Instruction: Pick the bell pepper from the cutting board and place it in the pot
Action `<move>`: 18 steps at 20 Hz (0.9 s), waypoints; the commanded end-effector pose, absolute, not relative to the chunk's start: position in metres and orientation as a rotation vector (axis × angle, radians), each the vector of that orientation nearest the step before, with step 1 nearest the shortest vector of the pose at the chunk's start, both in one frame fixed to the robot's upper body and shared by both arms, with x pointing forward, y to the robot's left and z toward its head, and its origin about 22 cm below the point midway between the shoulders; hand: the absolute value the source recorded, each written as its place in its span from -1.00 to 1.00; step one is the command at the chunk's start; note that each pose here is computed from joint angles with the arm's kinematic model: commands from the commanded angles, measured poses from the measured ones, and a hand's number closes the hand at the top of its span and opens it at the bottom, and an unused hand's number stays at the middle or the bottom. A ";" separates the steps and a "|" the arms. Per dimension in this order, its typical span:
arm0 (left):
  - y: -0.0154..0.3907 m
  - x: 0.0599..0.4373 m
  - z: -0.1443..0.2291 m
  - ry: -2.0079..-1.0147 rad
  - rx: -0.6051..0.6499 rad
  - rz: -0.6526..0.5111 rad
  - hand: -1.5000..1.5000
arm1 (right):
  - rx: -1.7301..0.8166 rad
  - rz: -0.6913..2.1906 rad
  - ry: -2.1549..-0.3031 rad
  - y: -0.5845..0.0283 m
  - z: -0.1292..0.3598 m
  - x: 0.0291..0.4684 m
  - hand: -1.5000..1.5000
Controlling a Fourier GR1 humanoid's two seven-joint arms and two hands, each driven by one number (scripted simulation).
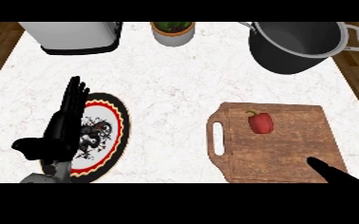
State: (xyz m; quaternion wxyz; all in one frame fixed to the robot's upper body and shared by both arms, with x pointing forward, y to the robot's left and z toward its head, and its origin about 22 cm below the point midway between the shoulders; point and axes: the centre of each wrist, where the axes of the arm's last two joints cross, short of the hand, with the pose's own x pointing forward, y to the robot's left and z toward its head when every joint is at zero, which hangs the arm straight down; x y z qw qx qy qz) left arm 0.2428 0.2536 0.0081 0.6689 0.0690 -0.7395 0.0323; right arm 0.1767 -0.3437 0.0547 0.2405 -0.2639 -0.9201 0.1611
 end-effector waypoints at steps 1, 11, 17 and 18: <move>0.230 0.234 0.006 -1.690 0.112 0.062 0.00 | -0.847 0.648 -2.420 -0.348 0.035 0.126 -1.00; 0.232 0.242 0.001 -1.711 0.122 0.035 0.00 | -1.116 1.008 -1.792 -0.327 0.031 0.085 -1.00; 0.236 0.254 0.014 -1.697 0.105 0.043 0.00 | -1.089 1.025 -1.647 -0.278 0.032 0.126 -1.00; 0.233 0.248 0.002 -1.701 0.102 0.027 0.00 | -1.079 1.001 -1.677 -0.259 0.045 0.134 -1.00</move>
